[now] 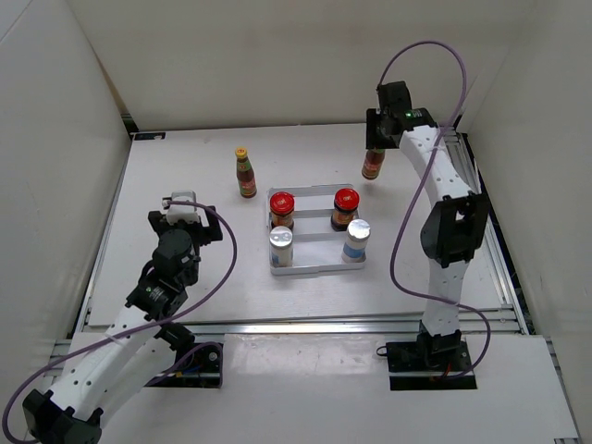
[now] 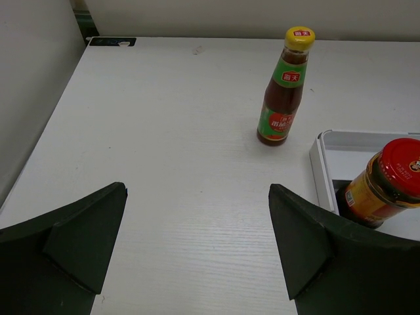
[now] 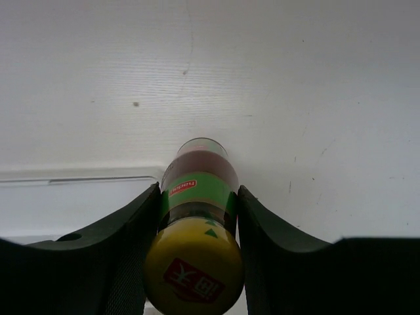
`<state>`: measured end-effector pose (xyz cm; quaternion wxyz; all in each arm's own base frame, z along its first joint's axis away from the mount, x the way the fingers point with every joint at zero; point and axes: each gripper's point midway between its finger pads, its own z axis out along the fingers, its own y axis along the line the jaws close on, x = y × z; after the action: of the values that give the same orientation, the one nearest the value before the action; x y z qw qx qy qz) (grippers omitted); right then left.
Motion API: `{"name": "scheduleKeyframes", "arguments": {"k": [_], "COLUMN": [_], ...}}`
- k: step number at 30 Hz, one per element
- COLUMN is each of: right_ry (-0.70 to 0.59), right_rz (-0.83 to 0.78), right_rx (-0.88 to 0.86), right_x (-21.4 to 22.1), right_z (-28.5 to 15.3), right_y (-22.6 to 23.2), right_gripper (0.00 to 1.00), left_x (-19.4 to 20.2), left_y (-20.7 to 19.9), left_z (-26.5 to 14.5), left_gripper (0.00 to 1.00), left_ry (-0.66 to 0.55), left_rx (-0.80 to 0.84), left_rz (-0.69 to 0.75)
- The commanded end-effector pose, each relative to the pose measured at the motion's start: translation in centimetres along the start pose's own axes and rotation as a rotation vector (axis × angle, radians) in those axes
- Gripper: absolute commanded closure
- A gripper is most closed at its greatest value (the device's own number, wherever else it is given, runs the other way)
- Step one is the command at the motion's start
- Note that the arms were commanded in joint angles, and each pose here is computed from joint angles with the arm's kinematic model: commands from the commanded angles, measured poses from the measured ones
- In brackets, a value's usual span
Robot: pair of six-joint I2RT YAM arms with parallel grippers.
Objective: Organize the condiment bottles
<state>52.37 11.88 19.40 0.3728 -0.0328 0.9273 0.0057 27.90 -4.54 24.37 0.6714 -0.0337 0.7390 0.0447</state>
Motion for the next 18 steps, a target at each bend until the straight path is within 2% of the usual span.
{"name": "scheduleKeyframes", "arguments": {"k": [1, 9, 18], "right_ry": [-0.254, -0.222, -0.127], "right_rz": [-0.008, -0.097, -0.086], "right_rx": [-0.075, -0.229, -0.240], "right_x": [-6.3, -3.1, 1.4], "right_z": [-8.4, -10.5, -7.3], "right_y": [2.5, 8.4, 10.0], "right_gripper": [1.00, 1.00, 1.00], "left_x": [0.0, 0.0, 0.0], "left_y": [0.1, 0.1, 0.1], "left_z": [0.1, 0.1, 0.1], "left_gripper": [0.00, 0.00, 0.00], "left_ry": [-0.004, -0.004, -0.004], "left_rx": [-0.011, -0.011, -0.011], "left_rz": [0.001, 0.010, 0.010]}}
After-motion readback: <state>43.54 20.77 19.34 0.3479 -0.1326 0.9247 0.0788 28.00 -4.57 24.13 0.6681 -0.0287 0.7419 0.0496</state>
